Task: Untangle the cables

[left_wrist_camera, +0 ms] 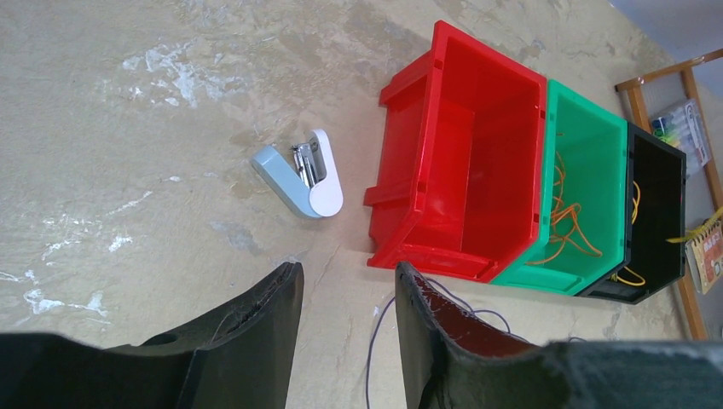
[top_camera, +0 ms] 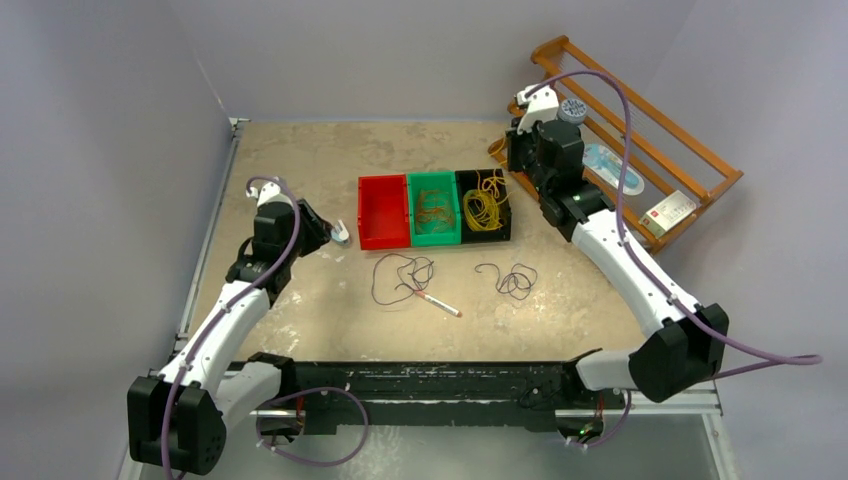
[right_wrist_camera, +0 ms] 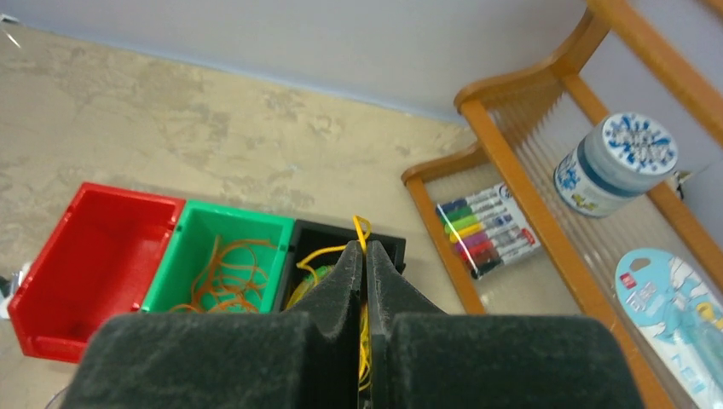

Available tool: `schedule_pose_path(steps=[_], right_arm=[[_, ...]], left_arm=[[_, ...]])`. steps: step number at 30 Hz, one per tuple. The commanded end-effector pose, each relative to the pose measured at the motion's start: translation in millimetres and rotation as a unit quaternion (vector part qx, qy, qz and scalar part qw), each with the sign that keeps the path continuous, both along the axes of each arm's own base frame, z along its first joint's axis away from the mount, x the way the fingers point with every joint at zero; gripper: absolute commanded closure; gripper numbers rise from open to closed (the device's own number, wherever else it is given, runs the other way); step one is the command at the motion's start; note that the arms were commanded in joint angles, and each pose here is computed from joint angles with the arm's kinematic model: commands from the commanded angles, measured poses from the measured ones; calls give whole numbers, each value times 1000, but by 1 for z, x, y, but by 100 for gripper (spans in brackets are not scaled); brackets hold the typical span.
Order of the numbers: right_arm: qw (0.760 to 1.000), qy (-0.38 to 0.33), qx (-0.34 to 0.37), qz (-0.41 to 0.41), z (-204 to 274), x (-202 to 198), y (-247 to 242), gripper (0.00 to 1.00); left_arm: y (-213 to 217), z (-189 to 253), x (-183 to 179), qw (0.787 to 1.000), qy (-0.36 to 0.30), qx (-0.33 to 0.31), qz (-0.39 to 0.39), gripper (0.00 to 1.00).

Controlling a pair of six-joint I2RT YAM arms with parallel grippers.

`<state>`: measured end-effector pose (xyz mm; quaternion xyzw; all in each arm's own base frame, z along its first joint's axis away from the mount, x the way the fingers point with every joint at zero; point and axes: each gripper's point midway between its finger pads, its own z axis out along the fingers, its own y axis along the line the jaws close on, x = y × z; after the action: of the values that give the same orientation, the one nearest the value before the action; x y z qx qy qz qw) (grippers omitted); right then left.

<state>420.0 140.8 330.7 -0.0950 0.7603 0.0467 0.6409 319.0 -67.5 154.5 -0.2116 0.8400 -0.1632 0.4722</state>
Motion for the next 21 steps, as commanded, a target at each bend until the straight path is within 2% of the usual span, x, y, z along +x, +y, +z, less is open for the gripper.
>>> schedule_pose_path(steps=[1, 6, 21], right_arm=[[999, -26, 32, 7, 11, 6, 0, 100], [999, -36, 31, -11, 19, 6, -9, 100], [980, -123, -29, -152, 100, -17, -77, 100]], left_arm=[[-2, 23, 11, 999, -36, -13, -1, 57], [-3, 20, 11, 999, -32, -16, -2, 57], [-9, 16, 18, 999, -29, -24, -10, 58]])
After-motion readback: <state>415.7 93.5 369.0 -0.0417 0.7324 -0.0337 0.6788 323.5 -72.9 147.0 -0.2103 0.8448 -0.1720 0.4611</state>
